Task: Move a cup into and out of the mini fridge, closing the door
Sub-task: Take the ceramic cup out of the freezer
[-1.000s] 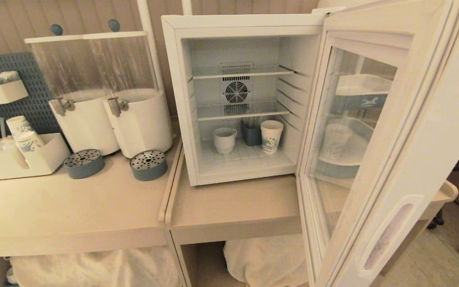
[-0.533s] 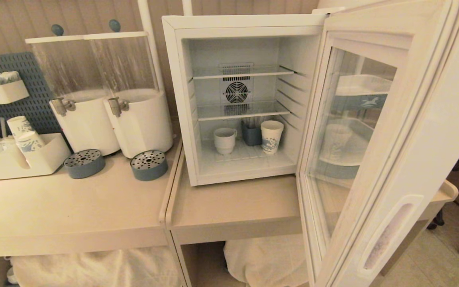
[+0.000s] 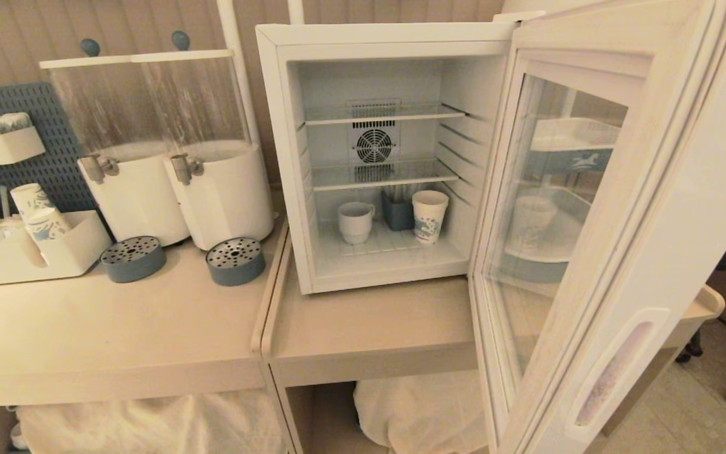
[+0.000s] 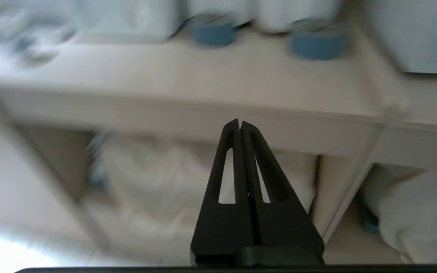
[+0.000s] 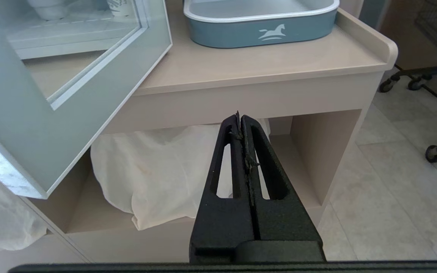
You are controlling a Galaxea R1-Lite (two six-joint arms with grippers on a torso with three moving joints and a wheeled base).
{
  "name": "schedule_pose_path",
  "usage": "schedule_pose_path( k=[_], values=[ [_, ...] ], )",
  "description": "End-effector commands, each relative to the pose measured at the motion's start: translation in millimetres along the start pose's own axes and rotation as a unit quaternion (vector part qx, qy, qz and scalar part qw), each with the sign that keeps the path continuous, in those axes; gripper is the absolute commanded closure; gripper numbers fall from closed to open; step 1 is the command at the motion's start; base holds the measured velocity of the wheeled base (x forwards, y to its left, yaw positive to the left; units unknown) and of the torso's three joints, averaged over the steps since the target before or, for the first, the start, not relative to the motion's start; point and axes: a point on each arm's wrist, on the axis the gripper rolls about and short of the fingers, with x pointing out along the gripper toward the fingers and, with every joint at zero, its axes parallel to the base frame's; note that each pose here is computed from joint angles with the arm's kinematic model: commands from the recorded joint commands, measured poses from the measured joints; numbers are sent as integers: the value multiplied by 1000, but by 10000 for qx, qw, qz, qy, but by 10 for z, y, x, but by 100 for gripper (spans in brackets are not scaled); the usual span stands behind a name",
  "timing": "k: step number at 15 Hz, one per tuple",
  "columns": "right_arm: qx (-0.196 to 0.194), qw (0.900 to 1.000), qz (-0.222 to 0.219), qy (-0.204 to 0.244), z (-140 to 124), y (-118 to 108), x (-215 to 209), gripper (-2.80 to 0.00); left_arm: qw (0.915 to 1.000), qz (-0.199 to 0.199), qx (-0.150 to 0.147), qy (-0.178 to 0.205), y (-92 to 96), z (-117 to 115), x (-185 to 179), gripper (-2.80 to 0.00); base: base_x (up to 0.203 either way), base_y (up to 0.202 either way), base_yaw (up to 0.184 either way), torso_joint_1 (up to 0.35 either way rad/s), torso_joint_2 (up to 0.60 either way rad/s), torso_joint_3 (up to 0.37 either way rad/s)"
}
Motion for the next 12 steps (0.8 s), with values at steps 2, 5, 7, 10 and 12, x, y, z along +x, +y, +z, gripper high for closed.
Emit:
schedule_pose_path(
  k=[2, 5, 7, 10, 12],
  values=[
    [1, 10000, -7, 4, 0, 0, 0, 0, 9943, -1054, 110, -82, -65, -103, 47, 0, 0, 0, 0, 0, 0, 0],
    [1, 10000, 0, 4, 0, 0, 0, 0, 9869, -1548, 332, 304, -89, -172, 47, 0, 0, 0, 0, 0, 0, 0],
    [1, 10000, 0, 4, 0, 0, 0, 0, 9869, -1572, 294, 220, -87, -172, 38, 0, 0, 0, 0, 0, 0, 0],
    [4, 10000, -5, 4, 0, 0, 0, 0, 9875, -1536, 307, 189, -87, -174, 42, 0, 0, 0, 0, 0, 0, 0],
    [8, 10000, 0, 4, 0, 0, 0, 0, 9877, -1525, 277, 195, -86, -174, 42, 0, -112, 0, 2, 2, 11, 4]
  ],
)
